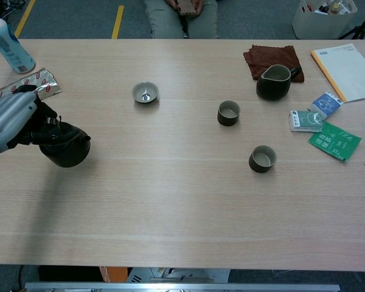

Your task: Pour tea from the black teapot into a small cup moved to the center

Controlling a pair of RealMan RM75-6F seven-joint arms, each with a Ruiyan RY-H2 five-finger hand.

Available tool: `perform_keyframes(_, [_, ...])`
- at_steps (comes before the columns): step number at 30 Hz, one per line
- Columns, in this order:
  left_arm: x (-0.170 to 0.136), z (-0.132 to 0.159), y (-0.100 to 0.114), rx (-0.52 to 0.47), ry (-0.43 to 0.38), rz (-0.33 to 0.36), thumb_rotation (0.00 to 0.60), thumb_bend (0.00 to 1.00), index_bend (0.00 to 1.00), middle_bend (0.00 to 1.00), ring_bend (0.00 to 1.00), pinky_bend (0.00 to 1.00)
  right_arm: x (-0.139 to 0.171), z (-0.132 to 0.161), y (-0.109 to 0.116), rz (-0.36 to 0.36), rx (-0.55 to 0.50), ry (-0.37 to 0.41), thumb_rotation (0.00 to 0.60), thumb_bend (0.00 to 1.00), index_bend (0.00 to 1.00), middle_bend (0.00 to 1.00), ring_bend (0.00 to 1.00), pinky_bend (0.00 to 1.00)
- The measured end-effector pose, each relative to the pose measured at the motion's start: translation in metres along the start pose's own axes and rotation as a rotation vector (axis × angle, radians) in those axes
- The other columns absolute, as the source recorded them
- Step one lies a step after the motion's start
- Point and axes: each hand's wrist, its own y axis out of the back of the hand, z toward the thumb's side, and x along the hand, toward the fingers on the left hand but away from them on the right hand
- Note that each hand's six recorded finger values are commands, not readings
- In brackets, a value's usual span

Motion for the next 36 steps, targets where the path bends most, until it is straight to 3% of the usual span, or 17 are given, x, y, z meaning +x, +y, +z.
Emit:
perform_keyframes(7, [0.008,-0.005,0.014,-0.014,0.022,0.085,0.371,0.25,0.93,0.98,0.79,0.02,0.001,0.001,0.001,-0.002,0.0,0.0,0.6,0.12,0.34,0.32,0.2,0.23])
perform_keyframes(11, [0.011,-0.005,0.018,-0.018,0.033,0.118,0.482,0.3,0.93,0.98,0.79,0.02,0.002,0.001,0.001,-0.004,0.002,-0.004,0.6,0.12,0.34,0.32,0.2,0.23])
perform_keyframes(15, [0.013,-0.005,0.02,-0.019,0.039,0.135,0.529,0.3,0.93,0.98,0.79,0.02,0.003,0.0,0.001,-0.002,0.001,-0.007,0.6,0.12,0.34,0.32,0.2,0.23])
perform_keyframes(23, [0.015,-0.007,0.025,-0.041,0.046,0.167,0.555,0.3,0.94,0.99,0.8,0.02,0.002,0.003,-0.003,0.012,0.012,0.002,0.6,0.12,0.34,0.32,0.2,0.23])
perform_keyframes(27, [0.016,-0.007,0.027,-0.049,0.047,0.18,0.537,0.33,0.94,0.99,0.8,0.02,0.0,0.006,-0.005,0.021,0.024,0.017,0.6,0.12,0.34,0.32,0.2,0.23])
perform_keyframes(32, [0.017,-0.008,0.029,-0.067,0.046,0.189,0.347,0.33,0.94,0.99,0.8,0.02,-0.001,0.011,-0.009,0.039,0.039,0.033,0.6,0.12,0.34,0.32,0.2,0.23])
perform_keyframes(36, [0.017,-0.008,0.031,-0.084,0.042,0.198,0.283,0.33,0.94,0.99,0.8,0.02,-0.001,0.013,-0.012,0.047,0.043,0.037,0.6,0.12,0.33,0.32,0.2,0.23])
